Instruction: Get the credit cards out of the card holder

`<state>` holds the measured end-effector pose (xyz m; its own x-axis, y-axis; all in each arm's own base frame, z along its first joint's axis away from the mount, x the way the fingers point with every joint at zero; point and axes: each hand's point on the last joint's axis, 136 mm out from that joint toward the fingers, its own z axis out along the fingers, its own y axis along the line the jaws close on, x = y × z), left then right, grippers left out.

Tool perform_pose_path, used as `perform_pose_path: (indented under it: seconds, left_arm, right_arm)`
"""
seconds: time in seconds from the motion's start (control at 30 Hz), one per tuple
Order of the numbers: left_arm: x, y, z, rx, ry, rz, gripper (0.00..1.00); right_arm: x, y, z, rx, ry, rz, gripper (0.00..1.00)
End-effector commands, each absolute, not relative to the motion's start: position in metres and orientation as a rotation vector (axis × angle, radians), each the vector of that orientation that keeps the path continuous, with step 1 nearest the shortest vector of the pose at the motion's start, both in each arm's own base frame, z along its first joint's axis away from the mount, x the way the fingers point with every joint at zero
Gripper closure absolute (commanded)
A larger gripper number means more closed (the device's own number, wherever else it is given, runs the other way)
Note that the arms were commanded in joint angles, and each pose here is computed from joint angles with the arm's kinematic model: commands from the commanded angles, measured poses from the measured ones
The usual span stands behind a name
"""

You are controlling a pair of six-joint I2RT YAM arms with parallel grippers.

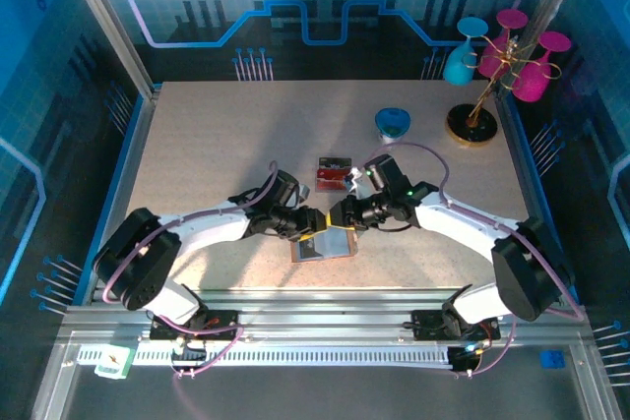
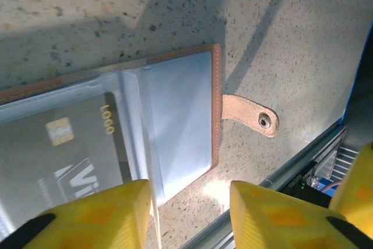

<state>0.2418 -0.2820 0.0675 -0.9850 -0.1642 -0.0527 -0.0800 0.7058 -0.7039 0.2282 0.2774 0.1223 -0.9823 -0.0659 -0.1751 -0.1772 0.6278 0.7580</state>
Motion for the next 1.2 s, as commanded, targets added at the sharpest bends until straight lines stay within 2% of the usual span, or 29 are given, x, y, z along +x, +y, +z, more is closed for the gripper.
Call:
perform_pose_path:
  seconds: [0.0, 0.3, 0.9, 1.17]
  left_arm:
    - [0.246, -0.300, 0.077, -0.152, 2.783, -1.204, 0.53]
    - [0.246, -0.323, 0.071, -0.113, 2.815, -1.207, 0.46]
    - [0.238, -0.343, 0.038, -0.122, 2.929, -1.157, 0.44]
    - [0.240, -0.340, 0.051, -0.115, 2.875, -1.161, 0.44]
  right_arm:
    - [0.227, 0.263, 0.124, -0.169, 2.715, 1.249, 0.70]
    - [0.229, 0.237, 0.132, -0.090, 2.673, 1.223, 0.70]
    - [0.223, 0.225, 0.119, -0.023, 2.667, 1.237, 0.69]
    - [0.222, 0.225, 0.116, -0.016, 2.674, 1.246, 0.69]
